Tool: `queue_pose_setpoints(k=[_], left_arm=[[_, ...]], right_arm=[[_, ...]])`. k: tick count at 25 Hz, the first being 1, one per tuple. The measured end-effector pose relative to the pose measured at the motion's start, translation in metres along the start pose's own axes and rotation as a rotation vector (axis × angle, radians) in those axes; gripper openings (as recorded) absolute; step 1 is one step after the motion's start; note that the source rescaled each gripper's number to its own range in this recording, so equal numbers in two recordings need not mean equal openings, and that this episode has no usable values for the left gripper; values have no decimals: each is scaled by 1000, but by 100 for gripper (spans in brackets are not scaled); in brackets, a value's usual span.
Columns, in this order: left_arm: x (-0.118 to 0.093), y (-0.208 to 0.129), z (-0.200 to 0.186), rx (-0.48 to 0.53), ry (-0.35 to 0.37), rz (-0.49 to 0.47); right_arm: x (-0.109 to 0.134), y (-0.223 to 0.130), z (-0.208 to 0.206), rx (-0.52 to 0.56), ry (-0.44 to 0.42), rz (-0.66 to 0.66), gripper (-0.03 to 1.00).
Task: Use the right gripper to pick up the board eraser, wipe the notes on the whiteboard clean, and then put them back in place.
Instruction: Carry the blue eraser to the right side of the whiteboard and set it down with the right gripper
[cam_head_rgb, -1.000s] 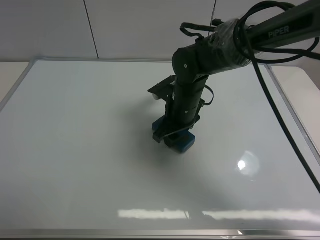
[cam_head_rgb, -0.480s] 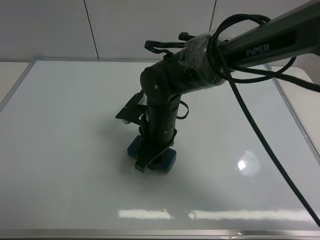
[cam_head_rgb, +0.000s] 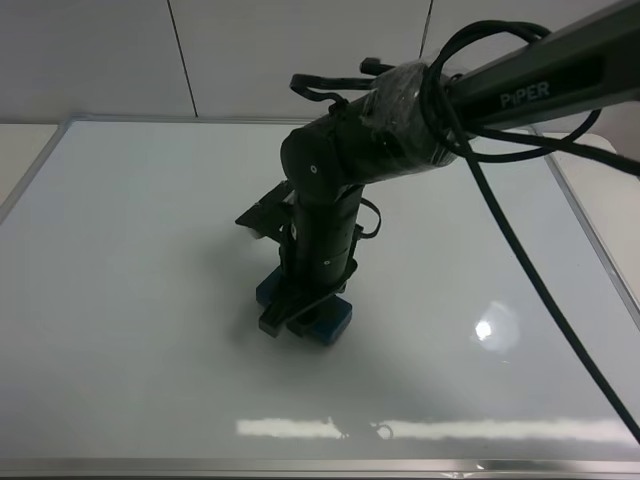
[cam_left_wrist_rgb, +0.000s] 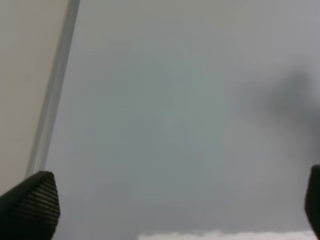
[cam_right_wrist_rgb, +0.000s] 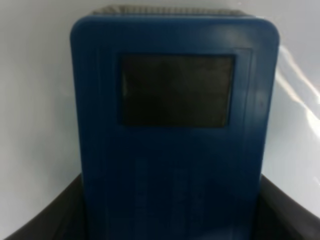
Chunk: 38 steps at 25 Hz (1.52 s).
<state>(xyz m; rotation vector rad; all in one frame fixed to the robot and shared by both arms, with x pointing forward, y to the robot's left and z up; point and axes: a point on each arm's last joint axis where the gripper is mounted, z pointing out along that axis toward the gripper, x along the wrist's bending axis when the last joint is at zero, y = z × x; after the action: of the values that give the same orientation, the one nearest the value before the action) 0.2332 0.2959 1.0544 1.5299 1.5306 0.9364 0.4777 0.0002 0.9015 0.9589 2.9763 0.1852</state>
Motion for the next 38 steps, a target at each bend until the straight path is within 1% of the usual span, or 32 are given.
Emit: queue_pose_setpoints(k=[3, 5, 8, 11, 15, 21, 25, 30, 38], left_arm=[[0, 0, 0, 0, 0, 0], [0, 0, 0, 0, 0, 0], [0, 0, 0, 0, 0, 0], [0, 0, 0, 0, 0, 0], [0, 0, 0, 0, 0, 0], [0, 0, 0, 0, 0, 0], [0, 0, 0, 0, 0, 0], [0, 0, 0, 0, 0, 0], [0, 0, 0, 0, 0, 0]], right_arm=[[-10, 0, -23, -52, -85, 88, 2], [-22, -3, -41, -79, -141, 173, 2], [-49, -15, -66, -65, -181, 332, 2], [-76, -29, -82, -40, -195, 454, 2], [-110, -44, -88, -15, -164, 608, 2], [-153, -65, -90, -13, -163, 769, 2], [-171, -84, -84, 12, -169, 844, 2], [-180, -106, -67, 36, -172, 892, 2], [-189, -106, -64, -17, -235, 883, 2]])
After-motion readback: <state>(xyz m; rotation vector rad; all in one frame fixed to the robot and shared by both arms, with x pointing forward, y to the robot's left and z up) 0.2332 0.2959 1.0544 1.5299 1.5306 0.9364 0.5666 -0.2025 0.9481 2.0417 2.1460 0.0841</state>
